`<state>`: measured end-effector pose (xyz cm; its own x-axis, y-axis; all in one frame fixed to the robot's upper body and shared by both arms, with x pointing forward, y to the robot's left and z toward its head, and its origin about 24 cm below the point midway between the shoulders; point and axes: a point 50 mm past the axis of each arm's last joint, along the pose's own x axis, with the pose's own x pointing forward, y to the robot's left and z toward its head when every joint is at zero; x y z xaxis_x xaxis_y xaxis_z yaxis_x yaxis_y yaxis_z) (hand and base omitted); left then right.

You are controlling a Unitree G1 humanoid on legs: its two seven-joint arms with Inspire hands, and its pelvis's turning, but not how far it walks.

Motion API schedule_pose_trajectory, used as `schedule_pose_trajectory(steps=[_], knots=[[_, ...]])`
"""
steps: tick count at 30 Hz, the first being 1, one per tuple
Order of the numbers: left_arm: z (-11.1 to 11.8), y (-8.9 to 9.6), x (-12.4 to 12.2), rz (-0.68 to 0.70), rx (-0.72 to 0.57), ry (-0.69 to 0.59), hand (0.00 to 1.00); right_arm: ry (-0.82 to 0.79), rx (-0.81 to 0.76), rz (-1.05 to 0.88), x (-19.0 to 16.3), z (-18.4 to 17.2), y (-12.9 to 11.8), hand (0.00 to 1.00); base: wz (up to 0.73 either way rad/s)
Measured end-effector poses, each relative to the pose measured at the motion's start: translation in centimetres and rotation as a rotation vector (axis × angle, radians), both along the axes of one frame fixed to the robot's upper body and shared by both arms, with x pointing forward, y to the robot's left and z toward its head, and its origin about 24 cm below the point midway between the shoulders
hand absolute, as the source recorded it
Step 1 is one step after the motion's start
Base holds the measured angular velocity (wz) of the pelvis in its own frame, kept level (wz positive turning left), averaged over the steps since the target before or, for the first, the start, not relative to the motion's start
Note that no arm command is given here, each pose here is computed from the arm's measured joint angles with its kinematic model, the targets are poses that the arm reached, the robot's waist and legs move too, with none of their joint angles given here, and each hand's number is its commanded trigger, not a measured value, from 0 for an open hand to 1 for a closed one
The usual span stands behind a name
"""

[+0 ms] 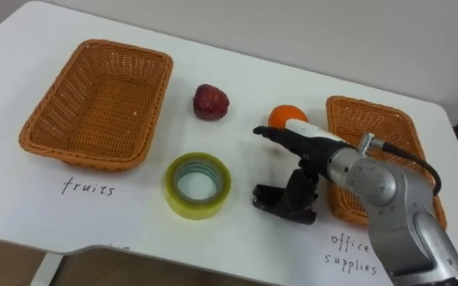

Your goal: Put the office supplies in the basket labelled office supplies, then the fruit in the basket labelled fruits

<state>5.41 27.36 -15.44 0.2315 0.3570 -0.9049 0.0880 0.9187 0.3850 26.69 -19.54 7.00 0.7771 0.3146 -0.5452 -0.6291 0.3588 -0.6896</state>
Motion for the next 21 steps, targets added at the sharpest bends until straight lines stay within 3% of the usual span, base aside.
schedule_pose_trajectory(steps=[21], knots=[[0.2, 0.1, 0.7, 0.017, -0.024, -0.025, 0.0, 0.193, 0.062, -0.046, -0.2, -2.7, 0.2, 0.0, 0.01]])
